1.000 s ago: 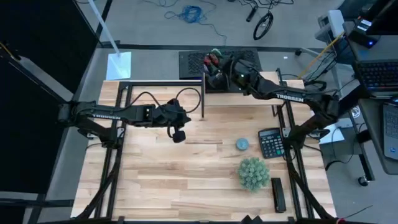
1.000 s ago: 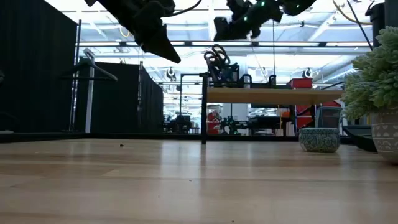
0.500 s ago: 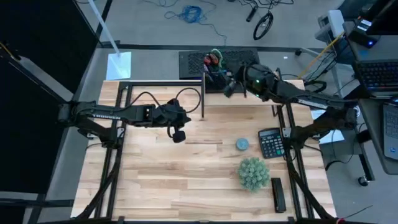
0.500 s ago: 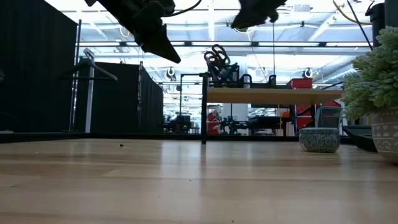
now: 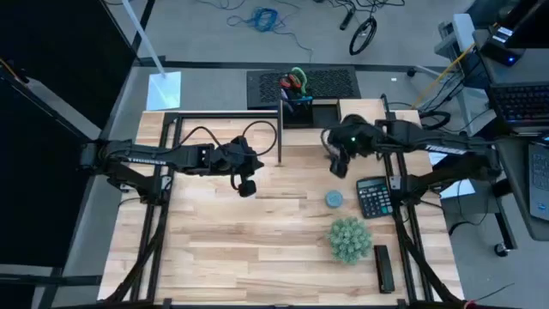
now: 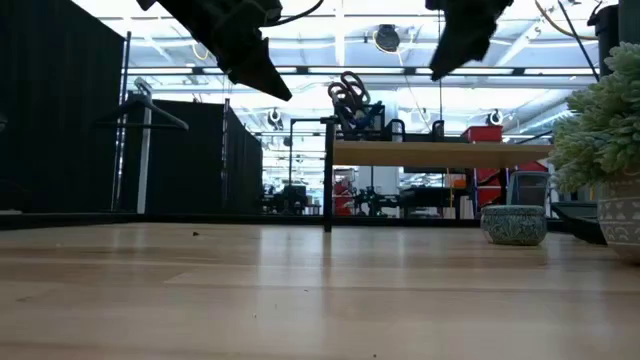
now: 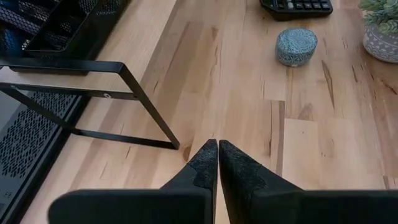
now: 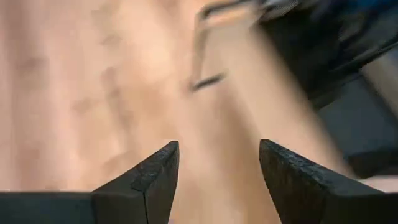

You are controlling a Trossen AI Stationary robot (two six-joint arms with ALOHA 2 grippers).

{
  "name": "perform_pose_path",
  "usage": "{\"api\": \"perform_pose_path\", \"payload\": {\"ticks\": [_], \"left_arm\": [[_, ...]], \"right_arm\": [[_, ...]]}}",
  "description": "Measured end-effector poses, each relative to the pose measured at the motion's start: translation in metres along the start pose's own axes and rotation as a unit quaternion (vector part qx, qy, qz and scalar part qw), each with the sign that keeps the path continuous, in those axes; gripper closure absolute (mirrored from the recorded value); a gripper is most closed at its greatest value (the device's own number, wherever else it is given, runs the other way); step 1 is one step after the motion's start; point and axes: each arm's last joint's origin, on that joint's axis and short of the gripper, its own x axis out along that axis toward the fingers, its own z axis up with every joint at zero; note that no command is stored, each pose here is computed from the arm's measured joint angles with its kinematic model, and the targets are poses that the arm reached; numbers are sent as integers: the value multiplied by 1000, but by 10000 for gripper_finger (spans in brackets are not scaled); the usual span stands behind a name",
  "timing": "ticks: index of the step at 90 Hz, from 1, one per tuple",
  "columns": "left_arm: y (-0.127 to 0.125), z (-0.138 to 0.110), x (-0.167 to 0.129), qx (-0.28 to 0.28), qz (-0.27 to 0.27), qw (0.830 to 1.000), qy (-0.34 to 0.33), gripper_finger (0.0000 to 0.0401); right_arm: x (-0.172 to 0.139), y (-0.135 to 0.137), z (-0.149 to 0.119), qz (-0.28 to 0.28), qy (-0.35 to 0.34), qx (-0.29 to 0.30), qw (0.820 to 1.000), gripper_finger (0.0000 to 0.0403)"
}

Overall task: Pick and place office supplies into organizer
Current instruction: Put the green scented candle into the black desk organizer on the shelf

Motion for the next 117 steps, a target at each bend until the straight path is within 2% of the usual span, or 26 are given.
{"api": "perform_pose_path", "payload": {"ticks": [27, 48, 56, 74, 92, 117], "left_arm": [[0, 0, 0, 0, 0, 1000, 0, 398], [0, 0, 0, 0, 0, 1000, 0, 398], [0, 0, 0, 0, 0, 1000, 0, 398], [0, 0, 0, 0, 0, 1000, 0, 398], [0, 0, 0, 0, 0, 1000, 1, 398], [0, 0, 0, 1, 0, 1000, 1, 398]], "right_arm": [[8, 17, -5, 18, 34, -33, 999, 134], [23, 23, -14, 5, 118, -23, 993, 93], [30, 28, -17, 0, 146, -19, 989, 88], [45, 46, -24, 4, 179, -50, 982, 90], [66, 61, -43, 4, 220, -83, 972, 92], [96, 68, -73, 12, 216, -101, 971, 93]]}}
